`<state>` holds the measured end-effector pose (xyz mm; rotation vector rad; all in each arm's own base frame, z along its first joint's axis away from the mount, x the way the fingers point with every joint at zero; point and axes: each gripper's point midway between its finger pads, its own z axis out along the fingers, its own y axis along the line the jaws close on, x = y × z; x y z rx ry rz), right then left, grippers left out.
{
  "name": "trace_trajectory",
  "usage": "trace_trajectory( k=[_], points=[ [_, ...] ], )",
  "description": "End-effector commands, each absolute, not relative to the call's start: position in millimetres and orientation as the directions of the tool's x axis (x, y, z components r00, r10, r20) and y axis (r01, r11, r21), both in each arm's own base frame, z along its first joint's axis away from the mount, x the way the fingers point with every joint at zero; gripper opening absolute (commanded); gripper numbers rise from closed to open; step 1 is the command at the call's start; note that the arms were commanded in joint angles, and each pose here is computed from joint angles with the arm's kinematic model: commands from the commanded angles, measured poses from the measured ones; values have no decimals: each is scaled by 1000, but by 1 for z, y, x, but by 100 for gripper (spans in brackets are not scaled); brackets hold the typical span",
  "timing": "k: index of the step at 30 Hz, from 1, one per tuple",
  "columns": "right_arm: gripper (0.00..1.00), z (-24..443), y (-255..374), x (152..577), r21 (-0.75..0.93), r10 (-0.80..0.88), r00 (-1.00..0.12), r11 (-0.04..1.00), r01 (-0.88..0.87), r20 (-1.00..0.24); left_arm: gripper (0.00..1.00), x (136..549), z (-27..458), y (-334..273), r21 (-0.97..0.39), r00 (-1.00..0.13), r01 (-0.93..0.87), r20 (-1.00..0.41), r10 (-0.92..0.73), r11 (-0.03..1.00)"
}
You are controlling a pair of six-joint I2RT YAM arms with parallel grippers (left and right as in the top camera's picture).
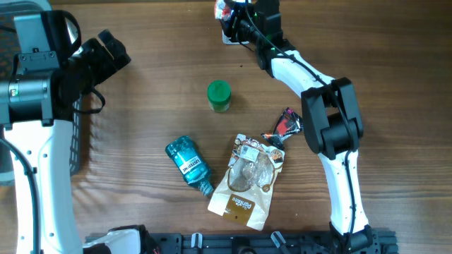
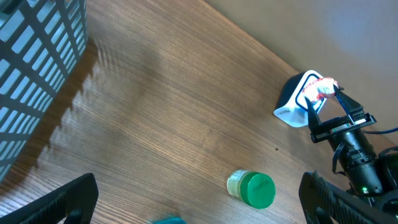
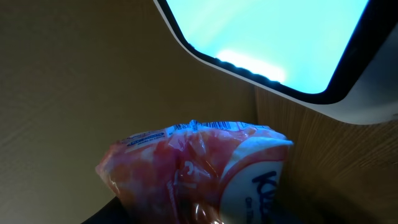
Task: Scan the item barcode
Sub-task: 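Carry the Kleenex pack to the right table edge and release it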
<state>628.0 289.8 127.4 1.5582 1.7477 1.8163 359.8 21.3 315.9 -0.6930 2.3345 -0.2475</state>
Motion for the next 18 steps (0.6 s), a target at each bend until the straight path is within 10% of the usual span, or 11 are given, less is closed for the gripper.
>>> trace_trajectory(
  k=[1, 12, 18],
  points=[
    [46, 138, 284, 635, 817, 699, -467, -304, 490, 541, 100, 361, 317, 25, -339, -625, -414, -569, -534, 845],
    [24, 224, 221, 637, 970, 682, -693, -121, 211, 236, 100, 361, 317, 25, -339, -625, -414, -569, -534, 845],
    [24, 298, 103, 601, 921, 886, -421, 313, 232, -194, 100, 361, 317, 25, -339, -625, -414, -569, -534, 845]
  ],
)
